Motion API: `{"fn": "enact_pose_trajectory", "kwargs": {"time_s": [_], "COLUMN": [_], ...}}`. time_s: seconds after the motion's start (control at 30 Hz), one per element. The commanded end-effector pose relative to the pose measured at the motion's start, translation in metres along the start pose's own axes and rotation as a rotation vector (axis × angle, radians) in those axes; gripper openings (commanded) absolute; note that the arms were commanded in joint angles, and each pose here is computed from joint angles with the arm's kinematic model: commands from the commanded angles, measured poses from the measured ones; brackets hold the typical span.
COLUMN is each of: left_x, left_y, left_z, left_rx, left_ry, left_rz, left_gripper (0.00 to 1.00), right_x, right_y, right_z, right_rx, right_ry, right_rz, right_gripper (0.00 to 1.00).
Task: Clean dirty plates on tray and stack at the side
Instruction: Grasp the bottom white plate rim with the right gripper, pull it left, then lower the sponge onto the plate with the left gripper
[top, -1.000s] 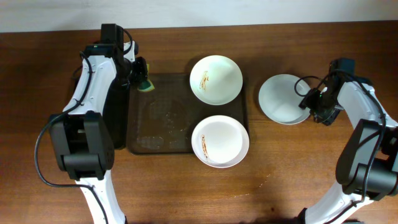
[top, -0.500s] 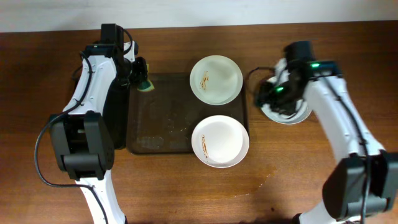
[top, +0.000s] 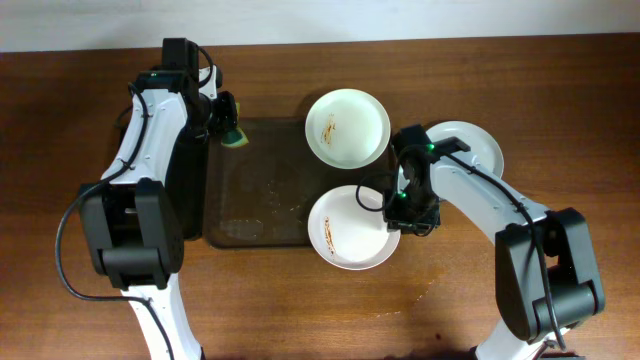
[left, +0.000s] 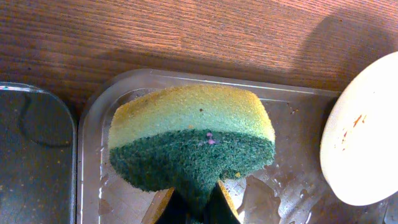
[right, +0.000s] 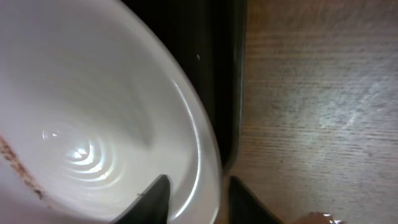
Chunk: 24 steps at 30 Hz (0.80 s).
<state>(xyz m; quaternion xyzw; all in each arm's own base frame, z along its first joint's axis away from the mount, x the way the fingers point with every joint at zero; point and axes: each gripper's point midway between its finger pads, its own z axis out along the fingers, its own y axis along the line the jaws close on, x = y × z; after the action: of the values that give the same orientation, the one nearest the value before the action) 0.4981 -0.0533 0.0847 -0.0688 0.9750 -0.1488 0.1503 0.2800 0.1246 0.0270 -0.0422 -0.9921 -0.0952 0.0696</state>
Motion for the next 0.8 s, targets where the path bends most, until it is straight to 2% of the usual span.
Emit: {"fn": "enact_pose_trajectory", "kwargs": {"time_s": [0.0, 0.07, 0.1, 0.23, 0.33, 0.47, 0.63, 0.67, 0.73, 0.77], "left_x": [-0.006, -0.006, -0.006, -0.006, -0.006, -0.006, -0.005, -0.005, -0.004, -0.003], "left_y": [-0.003, -0.003, -0.003, -0.003, -0.004, -0.005, -0.005, -0.005, -0.005, -0.005], "left_z": [-0.011, -0.011, -0.011, -0.011, -0.010, -0.010, -0.010, -0.010, -0.010, -0.010], "left_rx": [-0.001, -0.001, -0.001, 0.000, 0.000, 0.001, 0.001, 0.001, 0.001, 0.002], "left_ry": [-0.030, -0.030, -0.030, -0.030, -0.030, -0.029, -0.028, -0.028, -0.024, -0.018], "left_rz": [0.024, 0.024, 0.024, 0.025, 0.027, 0.029, 0.029, 0.029, 0.028, 0.027], "left_gripper": [0.01, 0.01, 0.01, 0.01, 0.01, 0.01, 0.01, 0.01, 0.01, 0.01], "right_x": [0.002, 0.002, 0.004, 0.001, -0.025, -0.054, -0.049, -0.052, -0.060, -0.066], "right_y": [0.004, 0.007, 0.009, 0.057, 0.093, 0.111, 0.134, 0.135, 0.136, 0.135], "right_z": [0.006, 0.007, 0.007, 0.005, 0.003, 0.012, 0.033, 0.034, 0.032, 0.031], "right_rx": [-0.005, -0.007, -0.011, -0.196, -0.279, -0.185, -0.172, -0.179, -0.188, -0.192], "right_ry": [0.005, 0.004, 0.008, -0.005, -0.123, -0.335, -0.359, -0.367, -0.396, -0.417], "right_rz": [-0.009, -0.019, -0.025, -0.061, 0.016, 0.156, 0.157, 0.155, 0.162, 0.167], "right_gripper": [0.20, 0.11, 0.04, 0.04, 0.04, 0.04, 0.04, 0.05, 0.23, 0.29]}}
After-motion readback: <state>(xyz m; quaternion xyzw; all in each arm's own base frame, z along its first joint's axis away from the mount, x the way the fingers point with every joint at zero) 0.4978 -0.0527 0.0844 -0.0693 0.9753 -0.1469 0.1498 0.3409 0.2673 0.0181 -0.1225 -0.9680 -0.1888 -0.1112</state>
